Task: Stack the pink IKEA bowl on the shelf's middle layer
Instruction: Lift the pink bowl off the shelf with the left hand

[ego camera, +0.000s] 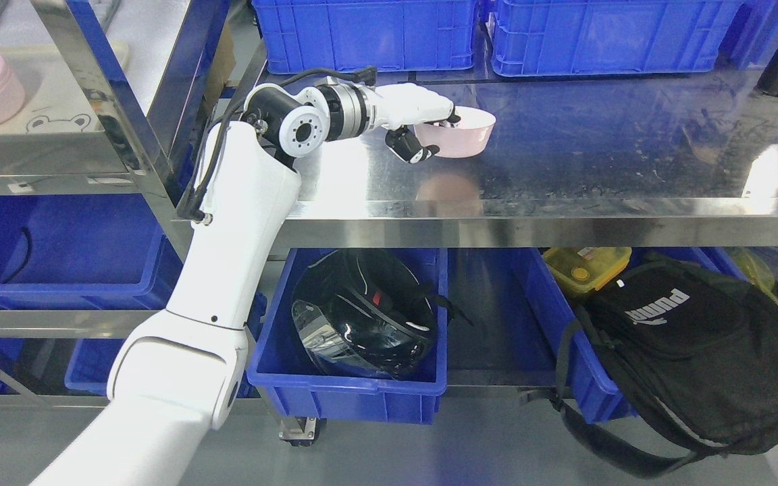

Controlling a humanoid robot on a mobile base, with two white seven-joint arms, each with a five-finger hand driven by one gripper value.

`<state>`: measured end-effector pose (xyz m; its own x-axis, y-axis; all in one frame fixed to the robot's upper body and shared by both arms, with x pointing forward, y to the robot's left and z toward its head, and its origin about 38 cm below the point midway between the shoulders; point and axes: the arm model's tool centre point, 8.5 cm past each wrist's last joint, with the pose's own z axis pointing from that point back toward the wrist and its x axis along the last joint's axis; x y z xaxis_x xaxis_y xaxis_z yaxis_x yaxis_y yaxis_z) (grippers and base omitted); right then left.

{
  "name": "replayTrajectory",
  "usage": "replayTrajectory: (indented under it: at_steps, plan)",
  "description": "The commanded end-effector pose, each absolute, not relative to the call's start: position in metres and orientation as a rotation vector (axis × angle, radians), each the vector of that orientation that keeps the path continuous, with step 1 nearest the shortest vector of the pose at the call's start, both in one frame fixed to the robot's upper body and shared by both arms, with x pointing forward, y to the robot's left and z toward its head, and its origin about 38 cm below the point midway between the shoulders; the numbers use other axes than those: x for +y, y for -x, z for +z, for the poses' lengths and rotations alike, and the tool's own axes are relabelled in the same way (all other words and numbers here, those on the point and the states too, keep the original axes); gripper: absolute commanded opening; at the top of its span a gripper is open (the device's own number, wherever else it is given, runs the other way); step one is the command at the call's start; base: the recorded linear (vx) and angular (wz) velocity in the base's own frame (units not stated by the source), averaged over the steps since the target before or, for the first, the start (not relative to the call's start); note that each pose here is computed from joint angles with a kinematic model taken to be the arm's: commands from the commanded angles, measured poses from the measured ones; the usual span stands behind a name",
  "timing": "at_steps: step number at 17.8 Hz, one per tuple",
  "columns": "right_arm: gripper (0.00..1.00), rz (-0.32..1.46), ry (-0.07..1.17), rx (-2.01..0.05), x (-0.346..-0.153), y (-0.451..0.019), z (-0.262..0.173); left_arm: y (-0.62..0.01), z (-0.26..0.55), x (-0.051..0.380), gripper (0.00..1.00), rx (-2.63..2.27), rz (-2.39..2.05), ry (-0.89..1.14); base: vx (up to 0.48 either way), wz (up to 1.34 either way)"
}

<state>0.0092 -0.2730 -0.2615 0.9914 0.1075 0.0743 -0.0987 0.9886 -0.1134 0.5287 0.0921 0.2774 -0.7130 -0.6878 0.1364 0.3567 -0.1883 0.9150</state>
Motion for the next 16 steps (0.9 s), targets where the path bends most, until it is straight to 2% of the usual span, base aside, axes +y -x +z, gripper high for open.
replayTrajectory:
  at_steps: [1,7,16]
  plan:
    - [1.0,0.105,0.125,-0.075,-0.284,-0.001,-0.261,-0.498,0.342,0.118,0.0,-1.668,-1.838,-0.513,0.0,0.0]
    - [1.0,0.105,0.125,-0.075,-0.284,-0.001,-0.261,-0.469,0.339,0.129,0.0,-1.901,-1.938,-0.525,0.001,0.0]
    - [1.0,0.105,0.125,-0.075,-0.284,-0.001,-0.261,-0.444,0.309,0.109,0.01,-1.992,-2.035,-0.439,0.0,0.0]
